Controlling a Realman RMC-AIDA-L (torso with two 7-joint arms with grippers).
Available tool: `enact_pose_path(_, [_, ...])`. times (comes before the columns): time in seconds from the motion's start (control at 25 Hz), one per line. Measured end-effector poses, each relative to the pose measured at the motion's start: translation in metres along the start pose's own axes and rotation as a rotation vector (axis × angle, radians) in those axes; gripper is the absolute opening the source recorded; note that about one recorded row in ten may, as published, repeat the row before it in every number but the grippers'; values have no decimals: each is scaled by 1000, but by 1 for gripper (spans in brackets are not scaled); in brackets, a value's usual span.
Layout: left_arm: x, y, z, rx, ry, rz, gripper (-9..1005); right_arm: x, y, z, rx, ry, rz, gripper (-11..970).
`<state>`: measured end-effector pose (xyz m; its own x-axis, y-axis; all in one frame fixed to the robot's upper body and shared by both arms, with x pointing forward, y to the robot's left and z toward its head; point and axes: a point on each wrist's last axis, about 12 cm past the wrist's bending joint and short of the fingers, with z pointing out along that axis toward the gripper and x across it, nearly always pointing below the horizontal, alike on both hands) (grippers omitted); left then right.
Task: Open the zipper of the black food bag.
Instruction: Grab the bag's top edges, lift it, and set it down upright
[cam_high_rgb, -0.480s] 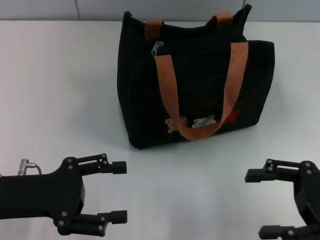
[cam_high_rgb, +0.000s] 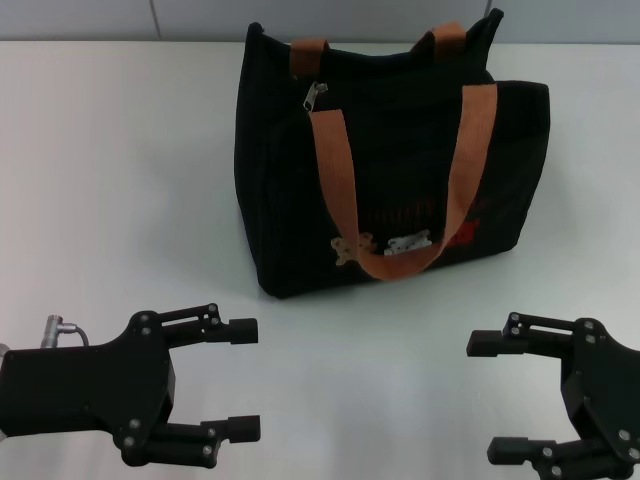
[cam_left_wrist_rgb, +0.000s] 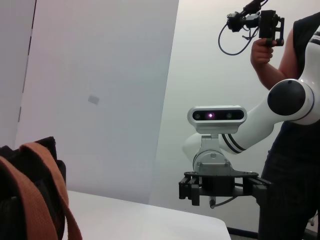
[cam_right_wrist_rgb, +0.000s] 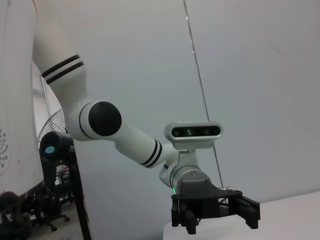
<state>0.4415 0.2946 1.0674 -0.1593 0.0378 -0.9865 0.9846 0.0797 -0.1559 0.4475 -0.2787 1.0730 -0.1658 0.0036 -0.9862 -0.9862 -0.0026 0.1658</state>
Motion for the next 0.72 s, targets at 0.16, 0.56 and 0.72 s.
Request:
enact_pose_path(0.16, [0, 0, 0, -3, 2, 0, 821, 1, -1, 0, 9, -3, 1, 829])
enact_pose_path(0.56, [22, 19, 12, -269, -2, -39, 816, 2, 1, -7, 80, -35, -8, 828])
enact_pose_path(0.72, [28, 29, 20, -348, -5, -42, 814, 4, 1, -8, 101, -35, -7, 828])
